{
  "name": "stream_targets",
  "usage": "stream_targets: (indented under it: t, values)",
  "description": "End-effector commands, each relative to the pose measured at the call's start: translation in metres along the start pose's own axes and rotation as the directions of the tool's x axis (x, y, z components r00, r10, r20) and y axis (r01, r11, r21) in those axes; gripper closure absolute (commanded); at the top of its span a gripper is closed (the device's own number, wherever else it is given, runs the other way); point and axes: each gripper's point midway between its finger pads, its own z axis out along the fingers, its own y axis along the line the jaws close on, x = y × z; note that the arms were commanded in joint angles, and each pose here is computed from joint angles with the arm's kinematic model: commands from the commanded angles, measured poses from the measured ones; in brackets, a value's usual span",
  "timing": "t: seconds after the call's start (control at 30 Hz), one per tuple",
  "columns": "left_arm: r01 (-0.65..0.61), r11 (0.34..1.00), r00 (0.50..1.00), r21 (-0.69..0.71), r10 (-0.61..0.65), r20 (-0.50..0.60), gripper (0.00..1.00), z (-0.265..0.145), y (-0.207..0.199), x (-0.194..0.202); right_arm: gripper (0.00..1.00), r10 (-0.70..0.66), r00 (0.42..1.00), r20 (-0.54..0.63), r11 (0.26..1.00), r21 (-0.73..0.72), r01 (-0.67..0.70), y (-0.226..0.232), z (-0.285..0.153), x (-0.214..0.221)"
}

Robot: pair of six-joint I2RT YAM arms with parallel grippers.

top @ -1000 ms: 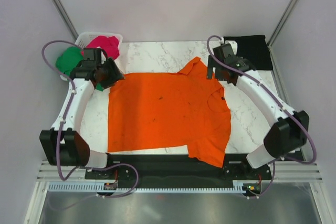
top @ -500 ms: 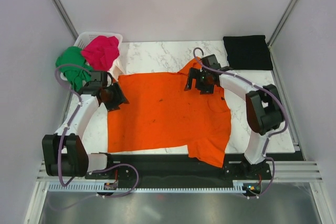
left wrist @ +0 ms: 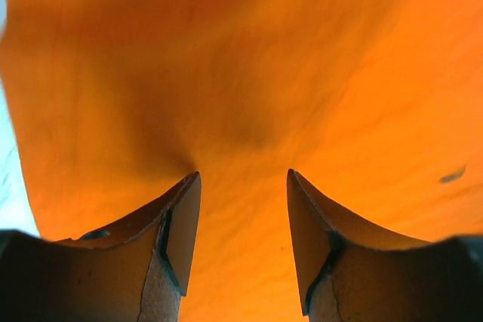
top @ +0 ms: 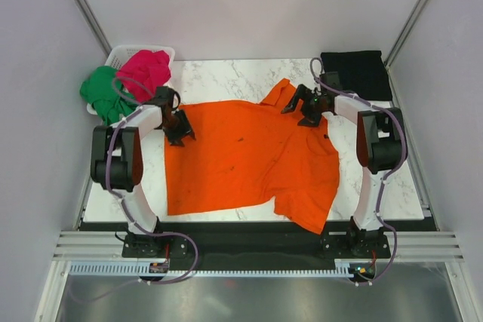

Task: Fold and stack the t-shirts
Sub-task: Flatten the tshirt out

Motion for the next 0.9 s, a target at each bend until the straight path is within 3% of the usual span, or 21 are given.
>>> stream_targets:
  t: [0.0,0.17,0.4,0.53,0.6,0.73,0.87]
  values:
    - [-0.080,0.997,0.996,0.019,0.079,0.038,0.44,0.013,-0.033,-0.026,0.04,0.068,0.998,-0.003,0.991,0.119,-0.067,-0.061,0.013,-0.003]
    - [-0.117,0.993,0.992,0.014,0.116,0.039,0.44,0.034,-0.059,-0.050,0.05,0.098,0.995,0.016,0.989,0.113,-0.100,-0.075,0.019,-0.029]
    - [-0.174,0.985,0.982,-0.007,0.175,0.076,0.42,0.039,-0.081,-0.097,0.04,0.072,0.996,0.055,0.997,-0.018,-0.071,-0.015,0.013,-0.067]
    - [-0.191,0.981,0.969,-0.040,0.195,0.151,0.44,-0.011,-0.095,-0.120,0.02,0.014,0.999,0.051,0.997,-0.078,-0.010,0.021,-0.010,-0.066]
    - [-0.213,0.977,0.947,-0.010,0.209,0.245,0.44,-0.062,-0.111,-0.124,0.02,-0.018,0.997,0.072,0.994,-0.103,0.026,0.040,-0.033,-0.066]
    - [-0.221,0.975,0.924,-0.019,0.216,0.315,0.43,-0.125,-0.101,-0.088,0.02,-0.079,0.992,0.102,0.991,-0.100,0.089,0.061,-0.076,-0.057]
    - [-0.166,0.986,0.935,-0.017,0.163,0.314,0.45,-0.152,-0.066,-0.020,0.02,-0.087,0.982,0.165,0.989,0.134,0.065,0.036,-0.134,-0.030]
